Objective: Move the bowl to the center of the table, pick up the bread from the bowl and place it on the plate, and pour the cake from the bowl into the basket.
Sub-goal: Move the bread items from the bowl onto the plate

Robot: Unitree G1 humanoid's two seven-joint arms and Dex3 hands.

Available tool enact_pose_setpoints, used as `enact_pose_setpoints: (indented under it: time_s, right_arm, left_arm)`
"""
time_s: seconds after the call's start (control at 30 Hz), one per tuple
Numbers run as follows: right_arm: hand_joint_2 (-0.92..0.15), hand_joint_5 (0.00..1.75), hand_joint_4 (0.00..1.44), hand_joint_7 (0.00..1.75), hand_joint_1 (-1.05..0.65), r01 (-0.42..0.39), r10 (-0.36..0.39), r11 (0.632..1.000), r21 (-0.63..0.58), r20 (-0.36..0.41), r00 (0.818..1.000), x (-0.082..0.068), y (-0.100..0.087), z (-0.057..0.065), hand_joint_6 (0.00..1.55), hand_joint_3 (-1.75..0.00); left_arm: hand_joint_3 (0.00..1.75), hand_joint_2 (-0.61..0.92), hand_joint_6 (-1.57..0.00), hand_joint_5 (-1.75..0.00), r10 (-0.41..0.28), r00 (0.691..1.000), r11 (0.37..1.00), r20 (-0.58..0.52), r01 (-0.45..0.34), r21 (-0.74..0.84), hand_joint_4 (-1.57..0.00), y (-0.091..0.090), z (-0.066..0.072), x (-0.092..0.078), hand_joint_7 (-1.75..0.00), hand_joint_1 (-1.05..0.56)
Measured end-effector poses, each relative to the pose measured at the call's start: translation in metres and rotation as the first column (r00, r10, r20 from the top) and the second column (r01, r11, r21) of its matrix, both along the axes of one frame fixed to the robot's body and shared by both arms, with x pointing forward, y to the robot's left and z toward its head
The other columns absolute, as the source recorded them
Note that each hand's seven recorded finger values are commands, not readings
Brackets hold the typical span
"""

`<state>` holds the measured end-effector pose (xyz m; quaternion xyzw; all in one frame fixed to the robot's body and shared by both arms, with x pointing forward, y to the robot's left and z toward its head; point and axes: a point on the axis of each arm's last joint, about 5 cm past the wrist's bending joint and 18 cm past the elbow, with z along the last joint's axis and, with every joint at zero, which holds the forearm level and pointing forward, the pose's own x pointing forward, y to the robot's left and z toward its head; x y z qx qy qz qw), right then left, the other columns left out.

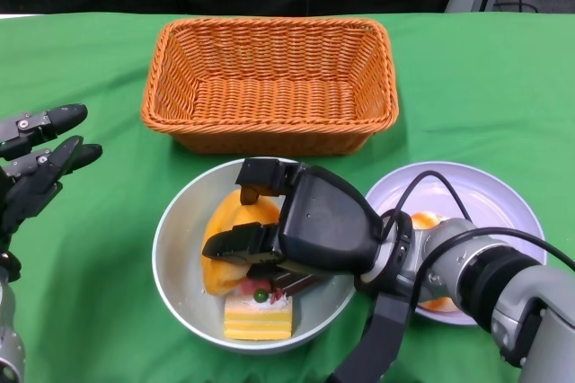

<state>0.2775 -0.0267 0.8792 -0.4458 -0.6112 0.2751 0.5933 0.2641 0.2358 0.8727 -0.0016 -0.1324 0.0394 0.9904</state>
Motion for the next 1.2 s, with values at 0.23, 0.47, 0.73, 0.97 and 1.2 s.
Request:
enact_pose_setpoints:
  time_s: [0.23, 0.47, 0.73, 0.97, 1.2]
  right_arm:
    - [-0.78, 1.40, 0.82, 0.27, -0.37, 0.010, -0.010, 1.000, 0.012, -0.001, 1.000, 0.005, -0.010, 0.002, 1.16, 0.00]
    - [-0.81, 1.59, 0.69, 0.73, -0.32, 0.010, -0.010, 0.997, 0.076, 0.007, 1.000, 0.007, -0.013, 0.004, 0.92, 0.00]
    - [-0.85, 1.53, 0.72, 0.95, -0.26, 0.047, -0.041, 0.967, 0.252, -0.029, 0.999, 0.013, -0.018, 0.015, 0.82, 0.00]
    - [-0.85, 1.37, 0.78, 0.72, -0.20, 0.029, -0.010, 0.943, 0.330, -0.059, 0.998, 0.016, -0.022, 0.027, 0.94, 0.00]
    - [-0.85, 1.35, 0.81, 0.64, -0.17, 0.049, -0.001, 0.927, 0.371, -0.129, 0.992, 0.009, -0.033, 0.024, 1.01, 0.00]
  left_arm:
    - [0.24, 0.92, -1.12, -0.03, -0.005, 1.000, 1.000, -0.003, 0.005, 0.008, -1.17, 0.000, 0.000, 0.000, -0.01, -0.46]
    - [0.25, 0.92, -1.12, -0.03, -0.004, 1.000, 1.000, -0.004, 0.004, 0.009, -1.18, -0.001, 0.000, 0.000, 0.00, -0.45]
    - [0.25, 0.92, -1.11, -0.03, -0.001, 1.000, 1.000, -0.007, 0.001, 0.005, -1.18, 0.000, -0.001, 0.000, 0.00, -0.44]
    - [0.25, 0.92, -1.11, -0.03, 0.000, 1.000, 1.000, -0.012, 0.000, 0.006, -1.18, 0.000, -0.001, -0.001, 0.00, -0.44]
    - [0.24, 0.92, -1.11, -0.02, -0.001, 1.000, 1.000, -0.020, 0.001, 0.005, -1.17, 0.001, -0.002, -0.001, 0.00, -0.45]
